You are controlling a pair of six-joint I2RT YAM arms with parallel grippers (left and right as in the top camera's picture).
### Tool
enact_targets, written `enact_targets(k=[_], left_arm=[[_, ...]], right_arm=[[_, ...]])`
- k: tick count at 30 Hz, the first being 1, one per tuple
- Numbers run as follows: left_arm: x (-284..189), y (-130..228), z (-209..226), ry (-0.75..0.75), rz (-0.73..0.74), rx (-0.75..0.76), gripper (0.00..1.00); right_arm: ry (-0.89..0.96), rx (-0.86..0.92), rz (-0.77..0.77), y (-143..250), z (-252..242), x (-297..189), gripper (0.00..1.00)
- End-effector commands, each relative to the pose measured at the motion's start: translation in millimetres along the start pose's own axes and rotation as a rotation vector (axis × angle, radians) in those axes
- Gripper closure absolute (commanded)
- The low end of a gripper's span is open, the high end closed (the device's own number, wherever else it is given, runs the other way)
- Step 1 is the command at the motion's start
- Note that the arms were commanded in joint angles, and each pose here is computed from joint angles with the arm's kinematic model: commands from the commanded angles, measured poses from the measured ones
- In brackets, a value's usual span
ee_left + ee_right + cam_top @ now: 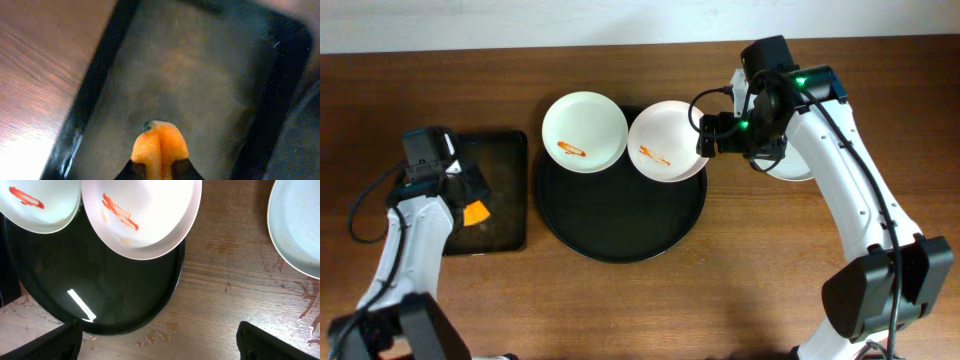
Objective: Clean dirty plates on tray and stack at the side
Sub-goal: 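Rinse the sponge in the water tray with the left gripper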
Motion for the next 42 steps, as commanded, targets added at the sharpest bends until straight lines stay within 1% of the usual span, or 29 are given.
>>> enact_targets(k=[1,3,6,7,9,10,11,13,14,15,16,17,18,19,21,22,24,25,26,30,33,34,35,37,38,42], left_arm=[[35.4,23.6,-1.1,-0.01,0.117,0.006,0.89],[49.2,25.8,-2.2,-0.01,0.13,0.007,0.89],[50.0,23.5,-2.2,-0.01,0.12,0.007,0.89],[49.9,24.1,-2.8,-0.005,0.123,0.006,0.91],[49.6,26.4,-2.7,-0.006,0.135,0.008,0.91],[49.6,26.2,-2.6,-0.007,0.135,0.009,0.76],[49.8,24.8,-1.8,-0.014,0.127,0.011,0.39],[49.7,25.9,-2.1,-0.011,0.133,0.012,0.3],[48.7,32.5,-4.8,0.012,0.168,0.013,0.28],[46.8,41.2,-6.9,0.032,0.216,0.015,0.21],[44.0,52.1,-7.2,0.036,0.277,0.019,0.18],[42.3,58.4,-7.3,0.037,0.312,0.021,0.18],[40.2,64.3,-13.0,0.084,0.343,0.017,0.2],[39.7,66.3,-16.8,0.116,0.351,0.012,0.23],[41.6,69.4,-15.5,0.103,0.354,0.015,0.43],[43.9,67.3,-13.1,0.079,0.336,0.018,0.59],[46.2,60.1,-12.0,0.069,0.295,0.017,0.71],[46.3,55.4,-11.7,0.069,0.274,0.016,0.84],[43.1,46.8,-9.7,0.066,0.254,0.011,1.0],[2.6,11.1,-3.3,0.062,0.147,-0.007,1.0],[-1.2,15.3,-3.0,0.061,0.164,-0.016,0.99],[-1.0,17.7,-2.9,0.06,0.174,-0.016,0.95],[-0.8,19.2,-3.0,0.06,0.18,-0.015,0.8],[0.1,22.4,-3.3,0.061,0.191,-0.014,0.4],[0.1,22.4,-3.2,0.06,0.19,-0.014,0.25],[2.4,12.0,-2.3,0.053,0.135,-0.017,0.23]], right_arm=[[0.0,-0.002,-0.019,-3.0,-2.1,-5.0,0.01],[0.0,-0.002,-0.019,-3.0,-2.1,-5.0,0.01],[0.0,-0.002,-0.019,-3.0,-2.1,-5.0,0.01],[0.0,-0.002,-0.019,-3.0,-2.1,-5.0,0.01],[0.0,-0.002,-0.019,-3.0,-2.1,-5.0,0.01],[0.0,-0.002,-0.019,-3.0,-2.1,-5.0,0.01],[0.0,-0.002,-0.019,-3.0,-2.1,-5.0,0.01],[0.0,-0.001,-0.019,-3.0,-2.2,-5.1,0.01],[0.0,-0.002,-0.019,-3.0,-2.1,-5.0,0.01],[0.0,-0.002,-0.019,-3.0,-2.1,-5.0,0.01],[0.0,-0.002,-0.019,-3.0,-2.1,-5.0,0.01],[0.0,-0.002,-0.019,-3.0,-2.1,-5.0,0.01],[0.0,-0.002,-0.019,-3.0,-2.1,-5.0,0.01],[0.0,-0.002,-0.019,-3.0,-2.1,-5.0,0.01],[0.0,-0.002,-0.019,-3.0,-2.1,-5.0,0.01],[0.0,-0.002,-0.019,-3.0,-2.1,-5.0,0.01],[0.0,-0.002,-0.019,-3.0,-2.1,-5.0,0.01],[0.0,-0.002,-0.019,-3.0,-2.1,-5.0,0.01],[0.0,-0.002,-0.019,-3.0,-2.1,-5.0,0.01],[0.0,-0.002,-0.019,-3.0,-2.1,-5.0,0.01],[0.001,-0.002,-0.02,-3.0,-2.1,-5.0,0.01],[0.001,-0.002,-0.02,-3.0,-2.1,-5.0,0.01],[0.0,-0.002,-0.019,-3.0,-2.1,-5.0,0.01],[0.0,-0.002,-0.019,-3.0,-2.1,-5.0,0.01],[0.0,-0.002,-0.019,-3.0,-2.1,-5.0,0.01],[0.0,-0.002,-0.019,-3.0,-2.1,-5.0,0.01]])
Point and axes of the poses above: each gripper's point midway between its finger pads, its own x axis out along the fingers, its own z axis along the line the jaws close on, y = z × x, the point moved 6 cm from there along -x, back along the fingers, and after that the axes turned 11 degrees about x, right-handed, at the moved point
